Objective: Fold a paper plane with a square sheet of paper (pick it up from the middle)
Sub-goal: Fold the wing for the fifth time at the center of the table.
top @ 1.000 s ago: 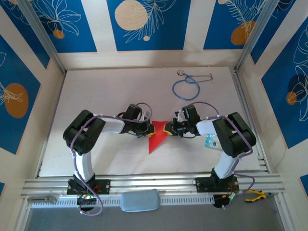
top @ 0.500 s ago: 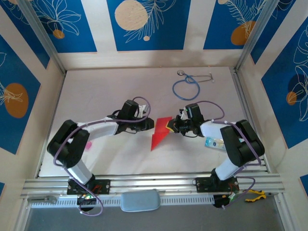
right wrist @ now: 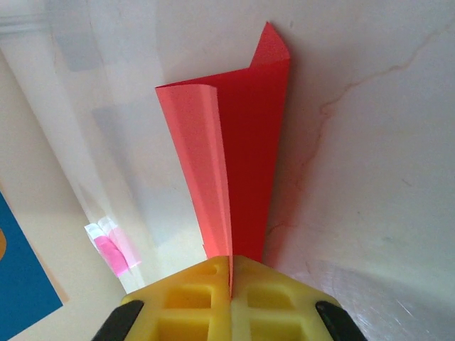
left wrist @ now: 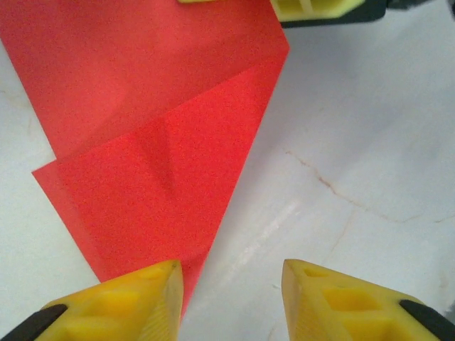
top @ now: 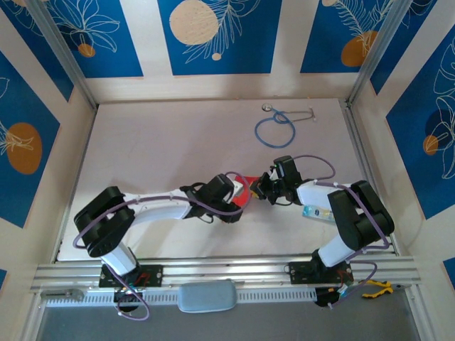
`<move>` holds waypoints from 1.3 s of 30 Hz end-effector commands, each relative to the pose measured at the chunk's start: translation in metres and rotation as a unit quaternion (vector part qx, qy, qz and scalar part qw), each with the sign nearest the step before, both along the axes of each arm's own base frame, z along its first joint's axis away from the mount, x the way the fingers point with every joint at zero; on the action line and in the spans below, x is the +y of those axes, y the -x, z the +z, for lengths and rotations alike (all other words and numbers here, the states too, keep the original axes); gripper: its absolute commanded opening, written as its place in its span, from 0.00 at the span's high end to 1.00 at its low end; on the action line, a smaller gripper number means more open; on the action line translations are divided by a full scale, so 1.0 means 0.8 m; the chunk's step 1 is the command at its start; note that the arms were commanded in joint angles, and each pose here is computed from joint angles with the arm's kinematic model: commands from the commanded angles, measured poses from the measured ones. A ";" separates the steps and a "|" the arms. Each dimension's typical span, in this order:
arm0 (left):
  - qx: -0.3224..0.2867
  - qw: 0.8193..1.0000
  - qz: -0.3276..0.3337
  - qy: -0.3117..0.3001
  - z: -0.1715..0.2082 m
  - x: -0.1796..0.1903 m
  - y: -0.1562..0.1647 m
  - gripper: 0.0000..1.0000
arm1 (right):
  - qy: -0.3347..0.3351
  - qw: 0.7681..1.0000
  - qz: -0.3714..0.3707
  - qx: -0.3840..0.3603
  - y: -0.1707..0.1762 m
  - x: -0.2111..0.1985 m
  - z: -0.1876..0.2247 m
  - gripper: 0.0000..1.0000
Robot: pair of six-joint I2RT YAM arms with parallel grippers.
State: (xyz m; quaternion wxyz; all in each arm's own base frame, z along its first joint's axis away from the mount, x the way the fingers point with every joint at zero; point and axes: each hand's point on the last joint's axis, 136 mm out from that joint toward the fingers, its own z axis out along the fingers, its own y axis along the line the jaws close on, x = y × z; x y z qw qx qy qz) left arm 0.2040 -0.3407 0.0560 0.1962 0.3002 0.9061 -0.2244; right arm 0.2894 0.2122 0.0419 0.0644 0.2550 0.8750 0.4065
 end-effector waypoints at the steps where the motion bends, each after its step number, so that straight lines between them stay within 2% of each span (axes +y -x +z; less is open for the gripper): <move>1: -0.063 0.996 -0.006 -0.071 -0.003 0.011 -0.017 0.57 | 0.000 1.000 -0.005 0.006 0.003 0.000 0.005 1.00; 7: -0.094 0.988 -0.028 -0.117 -0.011 0.003 -0.017 0.54 | -0.004 1.000 -0.002 0.005 0.001 0.003 0.009 1.00; 14: -0.128 0.978 -0.029 -0.162 -0.015 0.007 -0.023 0.56 | -0.004 1.000 -0.004 0.003 0.001 0.002 0.010 1.00; 28: -0.127 0.976 -0.036 -0.173 -0.024 0.006 -0.023 0.62 | -0.011 1.000 -0.002 0.002 0.000 0.003 0.012 1.00; 34: -0.129 0.975 -0.038 -0.176 -0.026 0.005 -0.024 0.69 | -0.012 1.000 -0.001 0.002 0.001 0.003 0.012 1.00; 39: -0.129 0.974 -0.034 -0.181 -0.030 0.005 -0.026 0.71 | -0.012 1.000 0.000 0.001 0.001 0.003 0.012 1.00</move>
